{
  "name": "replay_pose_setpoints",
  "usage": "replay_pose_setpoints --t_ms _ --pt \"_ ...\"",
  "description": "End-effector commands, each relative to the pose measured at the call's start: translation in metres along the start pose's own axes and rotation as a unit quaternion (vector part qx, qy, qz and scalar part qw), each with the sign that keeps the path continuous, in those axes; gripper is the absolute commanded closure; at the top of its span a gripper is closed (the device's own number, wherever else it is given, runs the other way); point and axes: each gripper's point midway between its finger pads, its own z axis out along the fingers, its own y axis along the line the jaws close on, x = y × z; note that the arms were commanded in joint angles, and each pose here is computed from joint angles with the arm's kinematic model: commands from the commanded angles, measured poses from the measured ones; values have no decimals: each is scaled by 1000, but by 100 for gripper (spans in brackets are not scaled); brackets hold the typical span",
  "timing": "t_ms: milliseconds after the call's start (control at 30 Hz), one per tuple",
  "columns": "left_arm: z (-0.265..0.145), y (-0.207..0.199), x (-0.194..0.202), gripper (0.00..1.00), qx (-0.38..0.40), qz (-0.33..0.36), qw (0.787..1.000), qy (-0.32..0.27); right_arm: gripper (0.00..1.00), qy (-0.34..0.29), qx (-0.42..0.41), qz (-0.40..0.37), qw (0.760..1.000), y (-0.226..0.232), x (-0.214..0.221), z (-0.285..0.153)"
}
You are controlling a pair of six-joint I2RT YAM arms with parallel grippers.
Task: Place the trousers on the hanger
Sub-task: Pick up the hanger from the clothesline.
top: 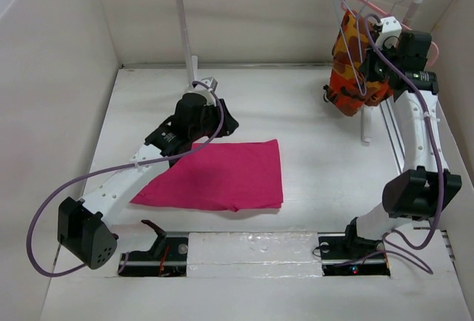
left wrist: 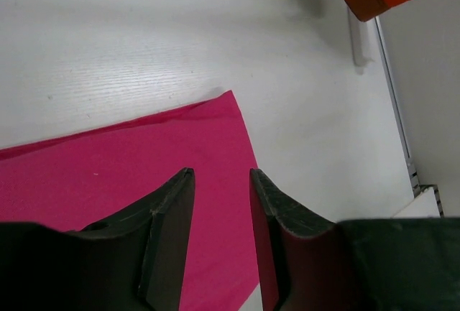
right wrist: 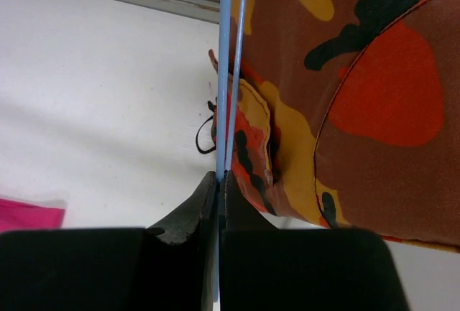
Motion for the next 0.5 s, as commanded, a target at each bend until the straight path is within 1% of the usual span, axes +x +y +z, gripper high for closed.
replay_pose_setpoints --t_ms 0,33,100,267,367,467 --pt "-16 -19 -23 67 31 -3 999 -38 100 -80 22 -31 996 0 -44 -29" --pt "-15 -21 -25 65 33 -2 999 -37 100 -107 23 -38 993 2 -58 -39" --pt "-16 -26 -30 65 39 -1 998 -40 100 -112 22 -38 993 3 -62 -41" --pt "-12 -27 -30 65 41 -2 999 -35 100 -94 -18 -25 995 4 -46 -29" --pt "-11 -27 -29 65 40 -1 999 -33 100 -88 -18 -21 996 2 -39 -23" --pt "-10 -26 -27 65 39 -2 999 -29 100 -82 -35 -16 996 7 -37 -17"
